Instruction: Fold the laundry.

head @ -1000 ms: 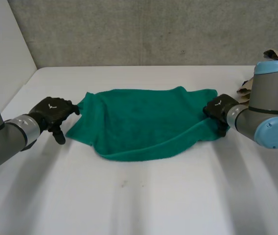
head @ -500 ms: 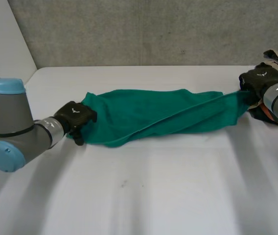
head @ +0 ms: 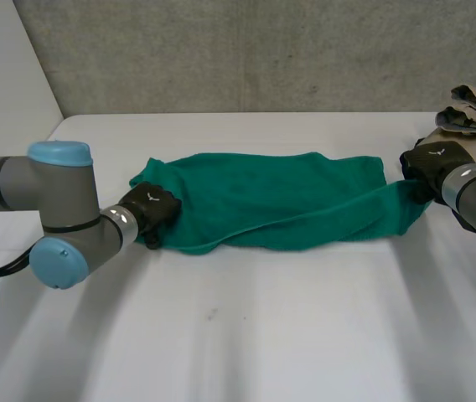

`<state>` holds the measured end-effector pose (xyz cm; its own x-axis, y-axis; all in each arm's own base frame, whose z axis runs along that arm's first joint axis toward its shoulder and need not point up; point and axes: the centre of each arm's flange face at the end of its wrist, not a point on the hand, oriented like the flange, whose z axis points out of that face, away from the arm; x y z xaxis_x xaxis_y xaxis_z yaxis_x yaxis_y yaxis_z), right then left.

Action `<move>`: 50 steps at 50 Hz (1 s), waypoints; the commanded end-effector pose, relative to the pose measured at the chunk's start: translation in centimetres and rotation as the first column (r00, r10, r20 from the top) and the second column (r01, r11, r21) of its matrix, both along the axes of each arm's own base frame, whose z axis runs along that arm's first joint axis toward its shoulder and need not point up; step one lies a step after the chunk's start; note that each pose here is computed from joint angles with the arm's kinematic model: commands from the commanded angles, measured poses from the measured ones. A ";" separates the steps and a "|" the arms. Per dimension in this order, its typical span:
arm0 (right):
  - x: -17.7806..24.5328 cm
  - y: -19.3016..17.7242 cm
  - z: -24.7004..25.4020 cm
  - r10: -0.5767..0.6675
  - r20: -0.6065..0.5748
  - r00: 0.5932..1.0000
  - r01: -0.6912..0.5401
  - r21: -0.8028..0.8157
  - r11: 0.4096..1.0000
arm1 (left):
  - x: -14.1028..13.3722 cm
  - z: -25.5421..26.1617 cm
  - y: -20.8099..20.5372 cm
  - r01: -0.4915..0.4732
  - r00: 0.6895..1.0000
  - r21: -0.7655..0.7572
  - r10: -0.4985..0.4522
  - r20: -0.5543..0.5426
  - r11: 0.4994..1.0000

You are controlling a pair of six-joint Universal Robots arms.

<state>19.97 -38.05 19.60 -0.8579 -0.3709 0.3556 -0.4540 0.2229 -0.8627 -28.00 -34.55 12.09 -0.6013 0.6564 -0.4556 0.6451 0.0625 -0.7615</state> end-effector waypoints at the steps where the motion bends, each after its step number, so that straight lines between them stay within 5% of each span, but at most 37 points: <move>1: -0.1 0.3 -0.5 0.001 -0.001 1.000 -0.001 0.017 1.000 | -0.5 -0.4 -0.1 0.013 0.999 -0.025 -0.012 0.042 1.000; 23: -0.5 1.1 0.4 0.006 0.004 1.000 -0.007 0.014 1.000 | -2.8 -0.5 -0.1 0.060 0.995 -0.018 -0.058 0.076 0.998; 50: -0.5 1.5 -0.2 0.038 -0.024 0.999 -0.037 0.029 0.999 | -1.1 1.6 1.2 0.042 0.999 0.055 -0.043 0.015 0.998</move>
<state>19.35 -36.59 19.69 -0.8355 -0.4086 0.3673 -0.4820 0.2241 -0.8470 -28.45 -33.32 14.62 -0.5761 0.6904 -0.4376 0.6636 0.0825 -0.7436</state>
